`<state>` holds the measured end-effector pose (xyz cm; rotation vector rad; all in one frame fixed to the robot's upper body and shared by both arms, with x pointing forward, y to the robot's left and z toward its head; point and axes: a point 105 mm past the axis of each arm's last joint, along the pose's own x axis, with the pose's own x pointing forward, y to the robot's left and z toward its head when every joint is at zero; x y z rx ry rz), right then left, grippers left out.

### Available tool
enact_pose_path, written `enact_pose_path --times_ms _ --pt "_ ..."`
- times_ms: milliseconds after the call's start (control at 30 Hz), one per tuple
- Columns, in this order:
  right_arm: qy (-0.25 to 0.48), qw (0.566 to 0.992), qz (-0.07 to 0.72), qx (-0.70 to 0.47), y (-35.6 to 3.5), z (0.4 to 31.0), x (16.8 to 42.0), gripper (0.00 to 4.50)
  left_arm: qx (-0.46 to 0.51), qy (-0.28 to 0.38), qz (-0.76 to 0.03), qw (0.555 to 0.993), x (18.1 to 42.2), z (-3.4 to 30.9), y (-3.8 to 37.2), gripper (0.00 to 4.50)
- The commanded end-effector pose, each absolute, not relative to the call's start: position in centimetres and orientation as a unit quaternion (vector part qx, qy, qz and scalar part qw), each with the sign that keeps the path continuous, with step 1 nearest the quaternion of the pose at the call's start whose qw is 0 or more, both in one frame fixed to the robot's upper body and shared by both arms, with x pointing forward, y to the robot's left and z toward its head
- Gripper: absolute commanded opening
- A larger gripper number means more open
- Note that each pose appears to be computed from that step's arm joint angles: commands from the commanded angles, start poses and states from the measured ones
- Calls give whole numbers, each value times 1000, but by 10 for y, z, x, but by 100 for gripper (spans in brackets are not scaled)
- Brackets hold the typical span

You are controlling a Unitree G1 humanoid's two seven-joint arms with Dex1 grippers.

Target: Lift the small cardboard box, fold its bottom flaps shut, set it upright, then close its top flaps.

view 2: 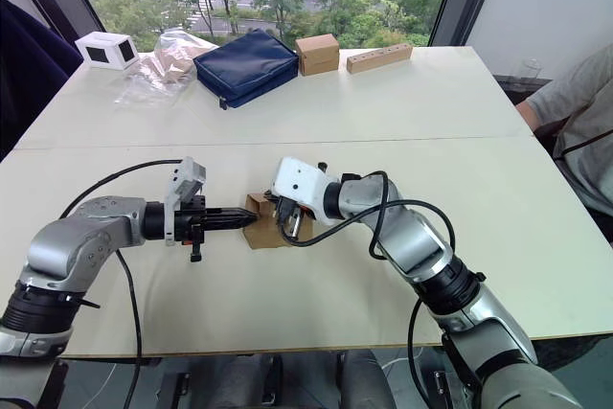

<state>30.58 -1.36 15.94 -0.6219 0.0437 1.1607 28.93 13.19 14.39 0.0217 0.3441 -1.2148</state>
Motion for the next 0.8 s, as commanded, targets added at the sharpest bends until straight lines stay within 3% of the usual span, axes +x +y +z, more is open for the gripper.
enact_pose_path --times_ms 33,333,800 --pt "-8 791 540 -288 -8 172 300 0 -15 126 -568 813 291 173 143 4" --pt "-24 798 531 -286 -8 179 301 0 -13 96 -547 832 317 177 126 4" --pt "-21 798 534 -279 -19 180 285 0 -36 82 -529 844 335 169 117 4"
